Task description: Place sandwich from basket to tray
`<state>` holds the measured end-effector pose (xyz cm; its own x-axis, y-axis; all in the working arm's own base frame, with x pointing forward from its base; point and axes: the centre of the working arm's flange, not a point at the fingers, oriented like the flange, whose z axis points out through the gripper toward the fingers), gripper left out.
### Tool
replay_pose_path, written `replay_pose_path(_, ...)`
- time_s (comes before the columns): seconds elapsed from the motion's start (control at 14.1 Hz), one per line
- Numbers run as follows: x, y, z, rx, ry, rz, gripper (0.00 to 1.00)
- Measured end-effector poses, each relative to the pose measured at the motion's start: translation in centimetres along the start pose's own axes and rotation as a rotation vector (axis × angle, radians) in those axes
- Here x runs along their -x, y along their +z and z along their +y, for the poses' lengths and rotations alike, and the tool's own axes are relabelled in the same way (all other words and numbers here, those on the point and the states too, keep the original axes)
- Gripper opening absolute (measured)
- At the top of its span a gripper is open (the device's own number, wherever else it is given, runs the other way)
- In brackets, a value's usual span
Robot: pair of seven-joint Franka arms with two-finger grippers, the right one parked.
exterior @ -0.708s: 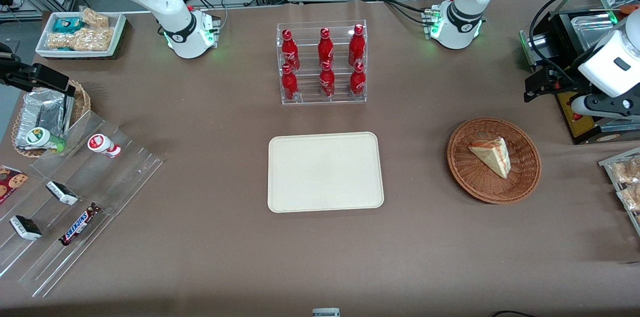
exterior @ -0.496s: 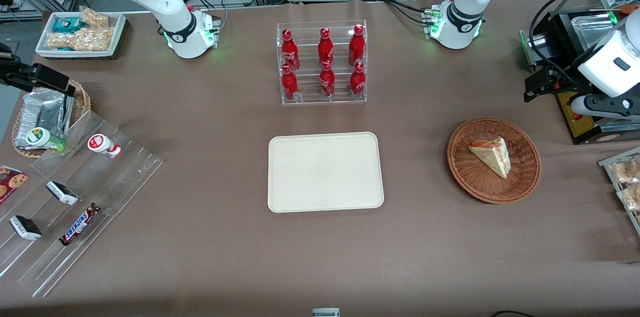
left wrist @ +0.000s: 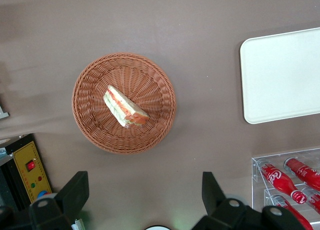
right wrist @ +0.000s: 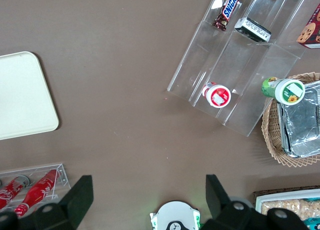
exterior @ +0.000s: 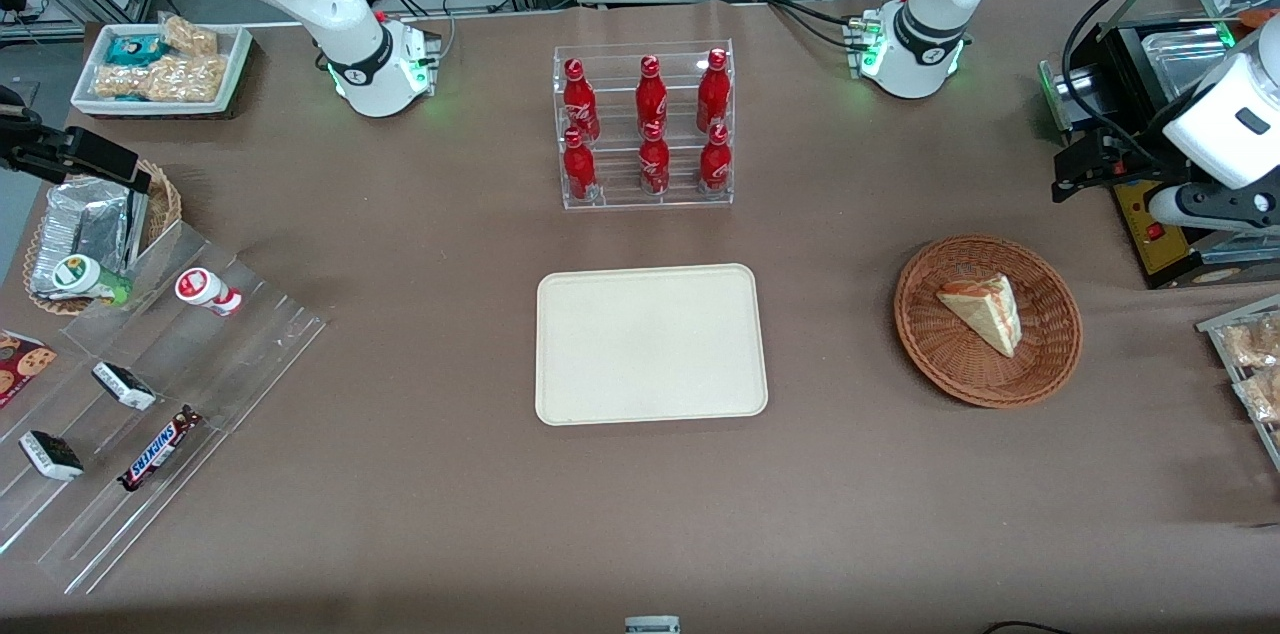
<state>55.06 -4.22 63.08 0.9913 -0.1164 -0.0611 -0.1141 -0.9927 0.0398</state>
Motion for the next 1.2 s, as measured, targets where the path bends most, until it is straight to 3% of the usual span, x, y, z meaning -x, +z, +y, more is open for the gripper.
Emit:
replay_pose_path(0.14, 0.1, 0.5, -0.3, 0.001, -0.005, -0.022, 1.0)
replay_pose_path(0.42, -0.5, 6.7, -0.9, 0.004, -0.015, -0.152, 1.0)
replay_pose_path(0.57, -1.1, 10.9, -1.1, 0.004, -0.018, -0.172, 1.0)
replay_pose_path(0.71, -1.4, 15.3, -1.3, -0.003, -0.02, -0.168, 1.0)
replay_pose_path(0.85, -1.2, 19.6, -1.9, -0.037, -0.014, -0.145, 1.0)
replay_pose_path(1.06, -0.3, 25.0, -3.7, -0.051, -0.044, -0.095, 1.0)
replay_pose_path(1.2, 0.6, 27.4, -6.2, -0.049, -0.137, -0.058, 1.0)
